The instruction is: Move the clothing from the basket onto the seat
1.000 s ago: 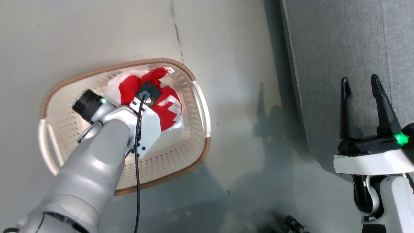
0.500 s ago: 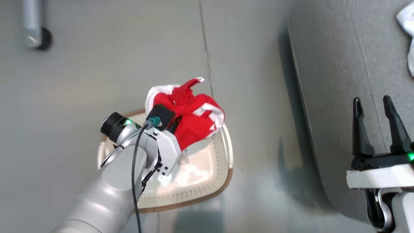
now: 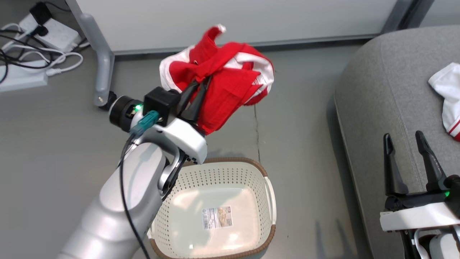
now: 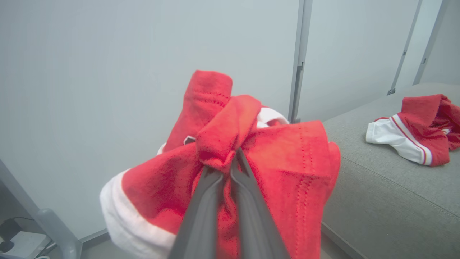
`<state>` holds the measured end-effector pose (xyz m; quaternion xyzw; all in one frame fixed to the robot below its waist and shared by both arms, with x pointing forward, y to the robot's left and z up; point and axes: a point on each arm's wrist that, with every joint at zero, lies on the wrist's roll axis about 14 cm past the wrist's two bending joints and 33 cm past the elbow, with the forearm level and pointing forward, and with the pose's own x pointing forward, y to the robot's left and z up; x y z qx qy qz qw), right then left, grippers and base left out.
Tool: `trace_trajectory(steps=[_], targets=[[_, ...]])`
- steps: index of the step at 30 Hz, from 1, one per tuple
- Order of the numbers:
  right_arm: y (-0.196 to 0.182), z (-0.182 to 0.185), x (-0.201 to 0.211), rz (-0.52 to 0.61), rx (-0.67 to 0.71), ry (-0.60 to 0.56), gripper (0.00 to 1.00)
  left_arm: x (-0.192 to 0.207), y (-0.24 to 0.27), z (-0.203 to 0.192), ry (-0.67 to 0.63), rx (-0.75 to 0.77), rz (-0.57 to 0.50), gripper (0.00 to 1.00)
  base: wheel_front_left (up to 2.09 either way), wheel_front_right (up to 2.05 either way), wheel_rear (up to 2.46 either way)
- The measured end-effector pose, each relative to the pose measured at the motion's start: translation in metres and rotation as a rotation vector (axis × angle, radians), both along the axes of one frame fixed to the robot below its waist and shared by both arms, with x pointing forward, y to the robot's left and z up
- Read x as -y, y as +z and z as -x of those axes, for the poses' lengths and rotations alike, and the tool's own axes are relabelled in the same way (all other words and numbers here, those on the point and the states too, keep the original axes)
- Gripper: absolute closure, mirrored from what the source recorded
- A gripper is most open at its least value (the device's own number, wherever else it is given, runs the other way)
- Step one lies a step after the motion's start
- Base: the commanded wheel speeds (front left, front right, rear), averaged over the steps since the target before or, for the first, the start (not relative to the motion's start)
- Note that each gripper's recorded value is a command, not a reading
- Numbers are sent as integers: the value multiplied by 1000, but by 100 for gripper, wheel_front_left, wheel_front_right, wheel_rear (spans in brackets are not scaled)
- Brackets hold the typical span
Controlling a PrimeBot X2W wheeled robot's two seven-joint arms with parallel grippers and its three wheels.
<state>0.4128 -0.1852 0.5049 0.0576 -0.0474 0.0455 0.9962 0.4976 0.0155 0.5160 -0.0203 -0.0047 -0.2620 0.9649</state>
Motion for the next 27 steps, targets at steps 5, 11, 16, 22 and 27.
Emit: trace_trajectory(steps=[5, 11, 16, 22, 27], targets=[[18, 8, -8, 1, 47, 20, 0, -20, 63, 20, 53, 174, 107, 100, 0, 0, 0], [27, 20, -10, -1, 70, 23, 0, -29, 117, 53, 80, 320, 238, 100, 0, 0, 0], [34, 28, -12, 10, 91, 31, 0, -23, 141, 84, 46, 394, 317, 100, 0, 0, 0], [35, 34, -10, 23, 93, 31, 0, -13, 140, 103, 4, 385, 350, 100, 0, 0, 0], [39, 37, -10, 23, 103, 31, 0, 9, 138, 121, -82, 375, 359, 100, 0, 0, 0]])
